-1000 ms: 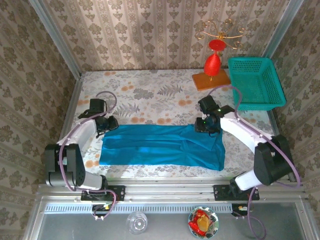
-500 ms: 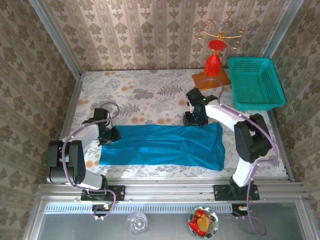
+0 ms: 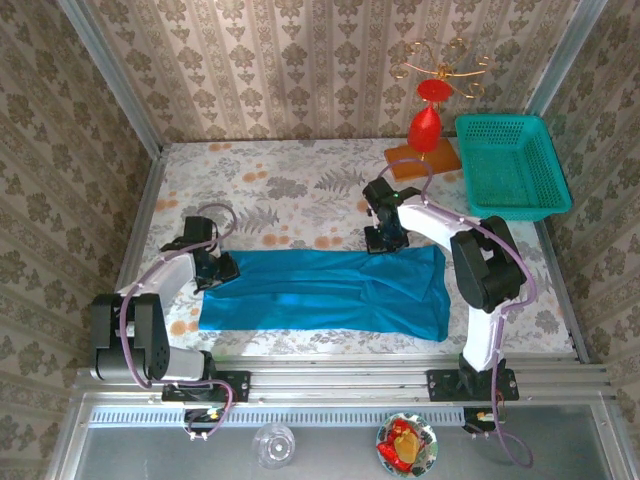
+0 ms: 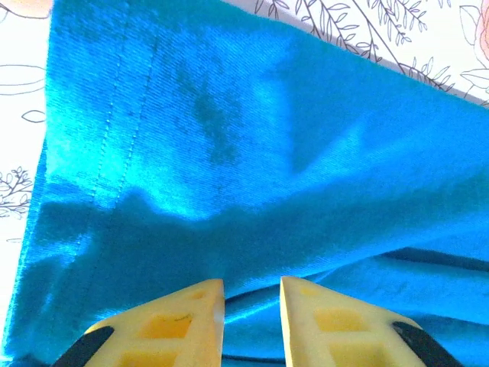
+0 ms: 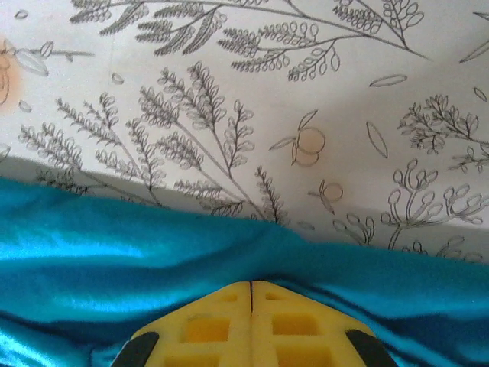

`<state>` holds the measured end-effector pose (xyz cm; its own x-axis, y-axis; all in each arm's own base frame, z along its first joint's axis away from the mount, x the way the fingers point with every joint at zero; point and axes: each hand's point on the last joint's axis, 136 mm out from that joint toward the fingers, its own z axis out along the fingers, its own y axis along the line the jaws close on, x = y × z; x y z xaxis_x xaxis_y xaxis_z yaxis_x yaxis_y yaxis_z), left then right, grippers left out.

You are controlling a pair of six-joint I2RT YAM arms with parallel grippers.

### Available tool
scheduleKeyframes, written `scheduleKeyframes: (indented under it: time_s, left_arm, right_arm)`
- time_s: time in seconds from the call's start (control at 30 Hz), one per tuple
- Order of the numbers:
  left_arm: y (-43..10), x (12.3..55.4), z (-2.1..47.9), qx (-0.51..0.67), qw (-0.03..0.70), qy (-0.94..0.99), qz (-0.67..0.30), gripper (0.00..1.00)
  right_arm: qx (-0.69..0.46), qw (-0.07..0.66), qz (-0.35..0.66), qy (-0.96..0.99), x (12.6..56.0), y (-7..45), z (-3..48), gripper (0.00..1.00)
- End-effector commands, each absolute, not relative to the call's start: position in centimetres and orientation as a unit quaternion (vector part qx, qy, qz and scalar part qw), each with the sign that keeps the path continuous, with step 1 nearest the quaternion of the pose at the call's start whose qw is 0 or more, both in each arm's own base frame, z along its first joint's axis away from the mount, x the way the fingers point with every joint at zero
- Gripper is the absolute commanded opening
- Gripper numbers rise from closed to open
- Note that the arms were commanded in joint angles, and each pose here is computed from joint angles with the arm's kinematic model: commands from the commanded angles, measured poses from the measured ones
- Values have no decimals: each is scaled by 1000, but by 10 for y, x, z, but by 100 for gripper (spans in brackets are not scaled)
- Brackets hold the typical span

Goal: Fold the inside-out t-shirt

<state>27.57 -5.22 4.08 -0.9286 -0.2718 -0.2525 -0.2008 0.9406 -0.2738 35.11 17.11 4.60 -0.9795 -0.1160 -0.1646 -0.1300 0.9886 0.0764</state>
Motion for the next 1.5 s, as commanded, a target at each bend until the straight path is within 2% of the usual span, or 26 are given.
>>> scheduleKeyframes:
  time_s: [0.0, 0.3, 0.53, 0.87, 1.47]
  left_arm:
    - [-54, 281, 58, -125, 158, 971, -131, 27]
    - [-70, 287, 71, -95, 152, 972, -153, 27]
    - [-86, 288, 68, -67, 133, 977, -156, 27]
    - [-86, 283, 56, -58, 117, 982, -135, 27]
    - [-35, 298, 22, -120, 88, 986, -73, 27]
  right_arm:
    - [-56, 93, 33, 994, 329, 166, 78, 0]
    - [-49, 77, 29, 995, 244, 168, 91, 0]
    - [-39, 65, 30, 997, 212, 178, 78, 0]
    - [-33, 54, -19, 998, 194, 161, 65, 0]
    - [-33, 35, -73, 996, 188, 142, 45, 0]
